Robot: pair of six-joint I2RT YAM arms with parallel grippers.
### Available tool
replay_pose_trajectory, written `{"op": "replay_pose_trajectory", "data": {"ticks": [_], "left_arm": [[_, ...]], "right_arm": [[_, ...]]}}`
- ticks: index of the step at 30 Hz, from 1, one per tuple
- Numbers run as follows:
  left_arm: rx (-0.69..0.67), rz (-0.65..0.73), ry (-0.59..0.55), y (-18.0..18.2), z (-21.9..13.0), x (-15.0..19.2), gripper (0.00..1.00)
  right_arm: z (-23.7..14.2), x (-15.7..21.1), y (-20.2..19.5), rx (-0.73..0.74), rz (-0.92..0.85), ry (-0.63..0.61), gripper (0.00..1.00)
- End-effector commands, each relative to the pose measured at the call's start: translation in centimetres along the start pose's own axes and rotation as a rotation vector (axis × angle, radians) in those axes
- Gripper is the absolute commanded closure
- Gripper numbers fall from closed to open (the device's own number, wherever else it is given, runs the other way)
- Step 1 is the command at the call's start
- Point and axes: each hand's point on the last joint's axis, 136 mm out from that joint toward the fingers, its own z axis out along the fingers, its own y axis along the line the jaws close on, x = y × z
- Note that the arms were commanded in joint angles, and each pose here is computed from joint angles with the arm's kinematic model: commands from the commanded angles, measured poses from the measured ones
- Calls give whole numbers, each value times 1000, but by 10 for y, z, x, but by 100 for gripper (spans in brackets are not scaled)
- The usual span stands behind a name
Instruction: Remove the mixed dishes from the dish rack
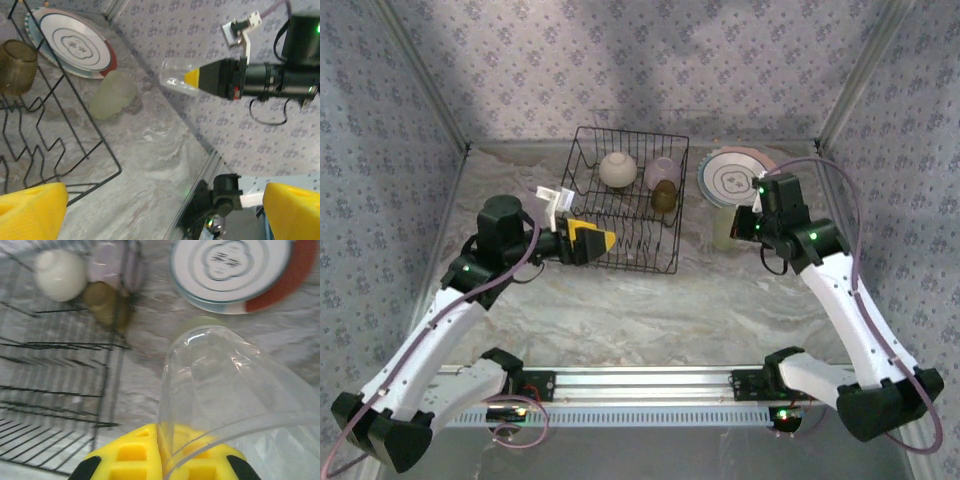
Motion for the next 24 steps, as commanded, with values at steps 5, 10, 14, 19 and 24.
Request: {"op": "replay_pose_trajectory", "data": {"ticks": [5,10,14,19,24], "left_arm": [[-27,99,46,-6,-19,24,1],[-76,120,12,-1,-31,31,1],[-119,125,-19,7,-38,37,1],[-115,140,-40,5,-41,36,1],[-116,125,-27,8,-39,39,1]], "right_arm": [[15,-4,-59,235,10,126,100],[44,-6,-82,331,-1,226,100],[70,0,-96,363,0,329,100],[97,12,-101,348,17,432,100],[115,13,-103,349,11,481,100]]}}
